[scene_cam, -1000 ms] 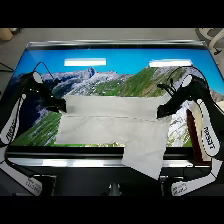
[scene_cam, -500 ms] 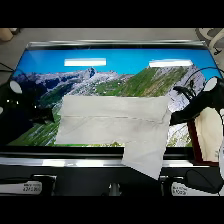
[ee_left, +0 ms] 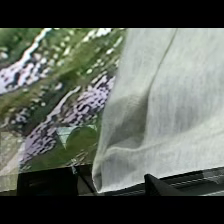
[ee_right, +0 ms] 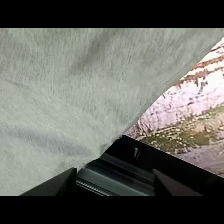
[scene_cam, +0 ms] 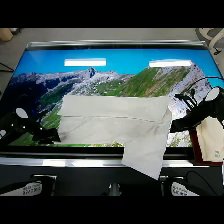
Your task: Fold the shirts.
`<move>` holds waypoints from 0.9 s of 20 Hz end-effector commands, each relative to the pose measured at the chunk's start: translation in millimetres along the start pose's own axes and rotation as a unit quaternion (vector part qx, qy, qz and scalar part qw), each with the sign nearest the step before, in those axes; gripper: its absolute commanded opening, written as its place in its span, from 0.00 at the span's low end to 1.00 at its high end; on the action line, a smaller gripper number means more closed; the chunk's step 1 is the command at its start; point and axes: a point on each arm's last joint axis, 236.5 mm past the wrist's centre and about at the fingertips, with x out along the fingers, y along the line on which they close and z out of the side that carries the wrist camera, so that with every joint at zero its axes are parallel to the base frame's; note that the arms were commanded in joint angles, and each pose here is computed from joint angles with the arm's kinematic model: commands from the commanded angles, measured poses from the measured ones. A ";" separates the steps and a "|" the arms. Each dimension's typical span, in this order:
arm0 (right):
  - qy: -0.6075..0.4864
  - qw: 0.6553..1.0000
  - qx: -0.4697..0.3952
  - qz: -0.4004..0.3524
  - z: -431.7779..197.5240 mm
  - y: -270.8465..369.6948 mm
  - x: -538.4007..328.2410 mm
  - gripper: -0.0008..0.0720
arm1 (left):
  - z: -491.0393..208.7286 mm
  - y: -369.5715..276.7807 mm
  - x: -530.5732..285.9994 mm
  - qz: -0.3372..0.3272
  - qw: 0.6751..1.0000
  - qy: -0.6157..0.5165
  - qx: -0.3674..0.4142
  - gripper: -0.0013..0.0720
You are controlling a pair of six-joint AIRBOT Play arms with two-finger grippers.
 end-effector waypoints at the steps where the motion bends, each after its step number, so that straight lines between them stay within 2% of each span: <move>1: 0.003 1.000 0.001 -0.003 -2.7 -0.9 0.6 0.68 | 6.7 -4.5 7.7 -0.015 1.000 -0.018 -0.009 0.69; 2: 0.009 1.000 0.001 -0.009 -5.9 -4.2 0.6 0.68 | 8.0 -3.8 8.9 -0.014 1.000 -0.018 -0.015 0.65; 3: 0.018 1.000 0.001 -0.015 -10.0 -6.7 0.9 0.69 | 10.5 -3.0 9.7 -0.014 0.999 -0.022 -0.021 0.54; 4: 0.026 1.000 0.002 -0.018 -16.4 -7.1 3.6 0.71 | 13.9 -5.2 10.0 -0.019 0.999 -0.028 -0.025 0.52; 5: 0.031 0.999 0.004 -0.016 -24.1 -4.4 9.6 0.79 | 17.3 -10.4 9.8 -0.030 0.999 -0.035 -0.029 0.50; 6: 0.031 0.999 0.006 -0.012 -31.2 -0.3 18.3 0.80 | 20.3 -16.0 9.4 -0.040 0.998 -0.041 -0.031 0.31; 8: 0.029 0.999 0.015 0.003 -47.6 11.8 42.6 0.85 | 21.1 -21.7 10.4 -0.043 0.998 -0.042 -0.020 0.20; 9: 0.030 0.999 0.020 0.019 -54.7 20.5 55.6 0.85 | 20.7 -22.9 10.6 -0.042 0.998 -0.041 -0.012 0.06; 12: 0.035 0.997 0.039 0.053 -67.7 35.4 86.9 0.84 | 19.5 -23.5 9.7 -0.042 0.998 -0.041 -0.006 0.06; 13: 0.038 0.997 0.042 0.054 -71.9 36.0 93.7 0.81 | 17.5 -24.2 9.1 -0.043 0.998 -0.038 0.000 0.06; 14: 0.040 0.997 0.045 0.055 -74.5 36.8 98.7 0.73 | 16.1 -24.8 8.1 -0.043 0.998 -0.037 0.004 0.06; 18: 0.022 0.995 0.063 0.079 -71.9 47.7 114.0 0.73 | 16.9 -26.2 3.6 -0.042 0.998 -0.046 0.011 0.06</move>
